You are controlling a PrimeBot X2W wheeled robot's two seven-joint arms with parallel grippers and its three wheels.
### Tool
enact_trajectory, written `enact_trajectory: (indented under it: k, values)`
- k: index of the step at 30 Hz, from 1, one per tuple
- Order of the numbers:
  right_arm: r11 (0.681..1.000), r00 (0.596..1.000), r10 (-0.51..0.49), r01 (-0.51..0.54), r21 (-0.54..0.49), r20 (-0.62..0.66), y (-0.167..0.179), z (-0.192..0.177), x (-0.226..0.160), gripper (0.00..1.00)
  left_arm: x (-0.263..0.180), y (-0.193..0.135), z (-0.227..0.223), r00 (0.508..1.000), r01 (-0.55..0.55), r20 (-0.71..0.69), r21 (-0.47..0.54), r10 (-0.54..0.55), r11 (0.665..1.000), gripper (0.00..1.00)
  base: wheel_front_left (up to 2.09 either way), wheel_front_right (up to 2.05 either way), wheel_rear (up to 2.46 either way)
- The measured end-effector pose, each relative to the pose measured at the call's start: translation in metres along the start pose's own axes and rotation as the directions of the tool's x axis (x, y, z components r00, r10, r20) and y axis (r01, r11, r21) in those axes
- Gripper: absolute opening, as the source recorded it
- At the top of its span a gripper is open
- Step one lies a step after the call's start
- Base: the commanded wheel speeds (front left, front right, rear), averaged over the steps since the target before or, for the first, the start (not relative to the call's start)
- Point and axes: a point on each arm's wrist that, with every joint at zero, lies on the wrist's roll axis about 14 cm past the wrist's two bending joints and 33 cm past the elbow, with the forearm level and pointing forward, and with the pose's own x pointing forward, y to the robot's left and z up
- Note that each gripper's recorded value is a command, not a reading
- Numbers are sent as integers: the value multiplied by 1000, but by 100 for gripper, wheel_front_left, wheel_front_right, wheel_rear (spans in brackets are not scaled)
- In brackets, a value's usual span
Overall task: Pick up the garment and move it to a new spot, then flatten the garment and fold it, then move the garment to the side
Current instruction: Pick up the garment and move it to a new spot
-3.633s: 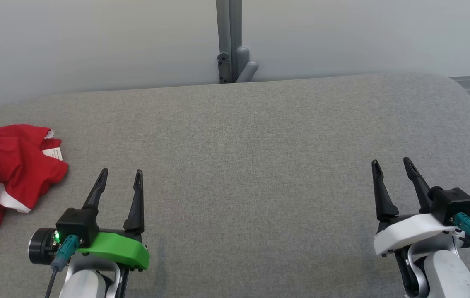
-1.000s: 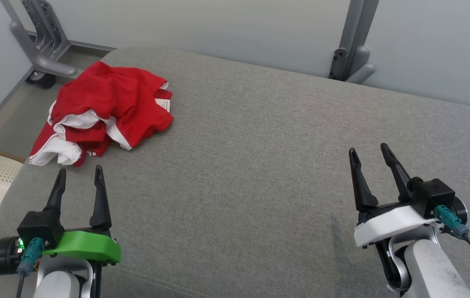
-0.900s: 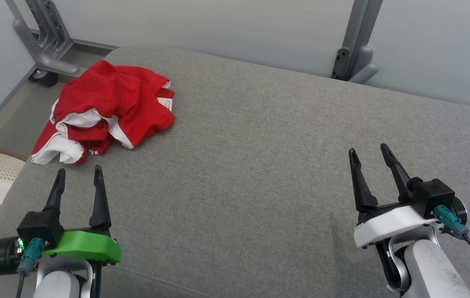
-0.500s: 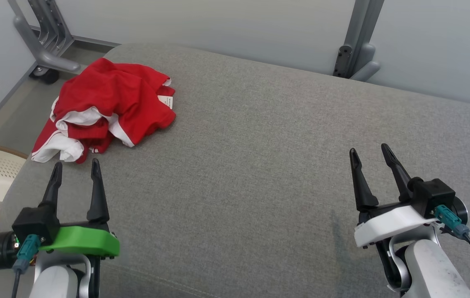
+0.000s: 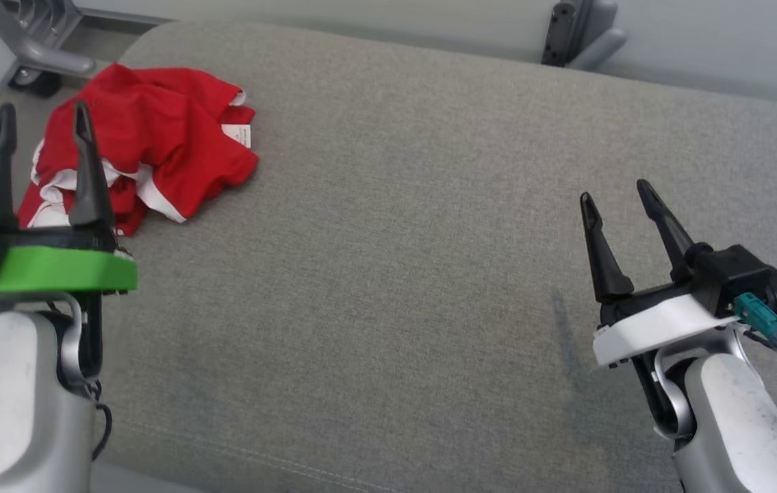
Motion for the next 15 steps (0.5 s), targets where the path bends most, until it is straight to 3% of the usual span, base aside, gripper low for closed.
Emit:
enact_trajectory:
  k: [7,11,15]
  values:
    - [1000,1000,-14,13,-12,-26,-23,-16,11,100,49,2,-62,988,11,-154,-12,-12,1000,100,0,0,0]
    - [1000,999,-20,20,-1,-31,-30,-24,15,100,57,6,-105,959,6,-282,-6,-7,1000,100,0,0,0]
    - [999,998,-38,39,11,-58,-41,-41,14,100,58,16,-160,898,-26,-440,-2,23,1000,100,0,0,0]
